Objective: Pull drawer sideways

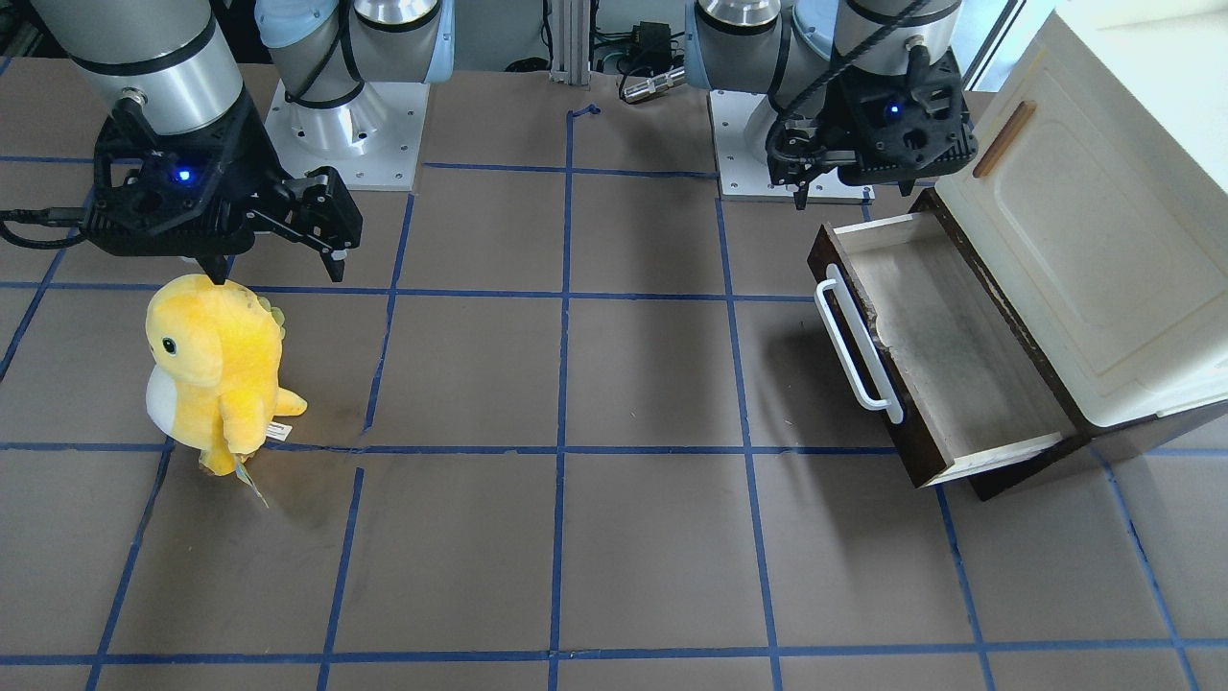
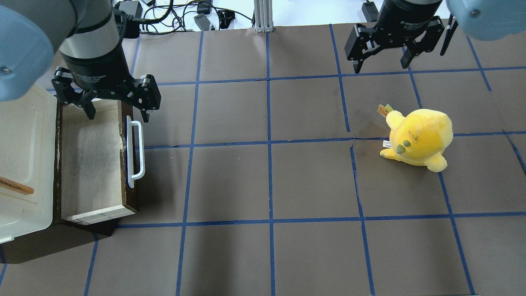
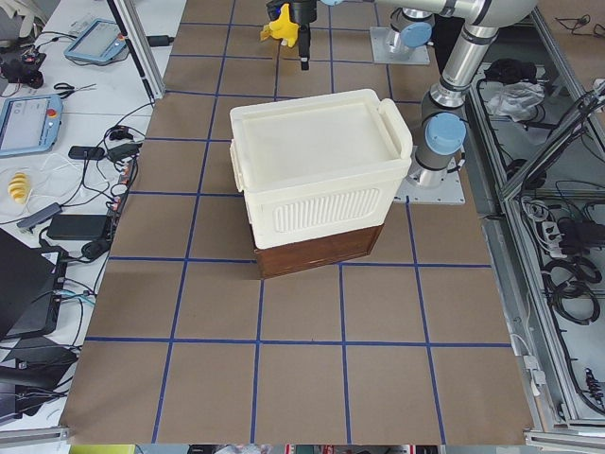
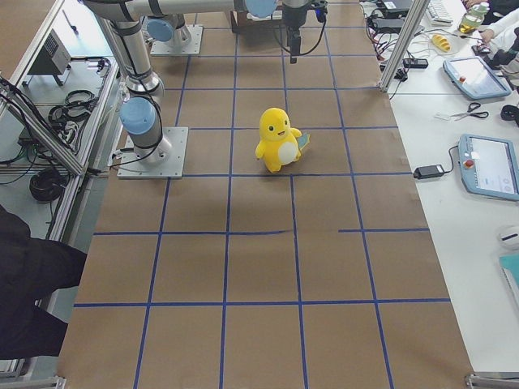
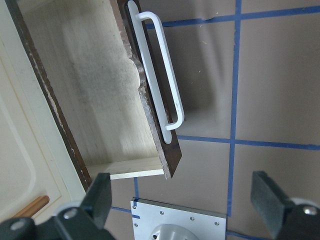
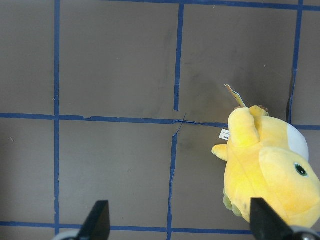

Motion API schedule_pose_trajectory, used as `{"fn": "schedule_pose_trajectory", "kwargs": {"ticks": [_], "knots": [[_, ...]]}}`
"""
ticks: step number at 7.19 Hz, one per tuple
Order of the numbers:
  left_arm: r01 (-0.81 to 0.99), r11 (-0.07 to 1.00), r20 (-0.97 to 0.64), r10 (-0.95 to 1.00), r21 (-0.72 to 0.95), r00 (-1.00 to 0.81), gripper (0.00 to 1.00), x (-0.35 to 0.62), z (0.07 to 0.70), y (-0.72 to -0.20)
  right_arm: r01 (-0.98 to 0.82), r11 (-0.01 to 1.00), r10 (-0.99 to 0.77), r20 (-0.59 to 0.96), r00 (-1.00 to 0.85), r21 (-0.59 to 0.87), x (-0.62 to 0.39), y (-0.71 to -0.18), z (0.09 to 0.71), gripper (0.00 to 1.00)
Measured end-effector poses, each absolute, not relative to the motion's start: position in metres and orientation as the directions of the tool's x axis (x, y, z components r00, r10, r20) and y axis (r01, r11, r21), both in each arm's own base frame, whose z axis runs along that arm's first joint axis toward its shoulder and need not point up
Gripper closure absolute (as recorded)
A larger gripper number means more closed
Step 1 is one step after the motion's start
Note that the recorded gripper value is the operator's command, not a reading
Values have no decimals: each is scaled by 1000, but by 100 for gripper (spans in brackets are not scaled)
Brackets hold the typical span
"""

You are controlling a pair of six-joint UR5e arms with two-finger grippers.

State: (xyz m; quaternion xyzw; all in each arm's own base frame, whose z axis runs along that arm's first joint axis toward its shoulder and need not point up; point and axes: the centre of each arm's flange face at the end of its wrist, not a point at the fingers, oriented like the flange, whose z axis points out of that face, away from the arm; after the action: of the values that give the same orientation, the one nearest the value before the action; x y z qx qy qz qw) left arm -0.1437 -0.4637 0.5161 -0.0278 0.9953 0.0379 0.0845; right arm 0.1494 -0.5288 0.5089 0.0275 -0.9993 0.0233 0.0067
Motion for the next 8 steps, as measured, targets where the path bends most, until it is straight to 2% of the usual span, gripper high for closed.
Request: {"fn": "schedule_pose_trajectory", "kwargs": {"ticks": [2,8], "knots": [[-71,995,-84,-65,66,-994,0,-145,518,-465,-55,997,-55,15,-998,-46,149,-529,509,0],[6,998,-54,2,-60,-999,0,-160,520,-474,-55,997,-55,15,-998,-46,149,-529,509,0]]}}
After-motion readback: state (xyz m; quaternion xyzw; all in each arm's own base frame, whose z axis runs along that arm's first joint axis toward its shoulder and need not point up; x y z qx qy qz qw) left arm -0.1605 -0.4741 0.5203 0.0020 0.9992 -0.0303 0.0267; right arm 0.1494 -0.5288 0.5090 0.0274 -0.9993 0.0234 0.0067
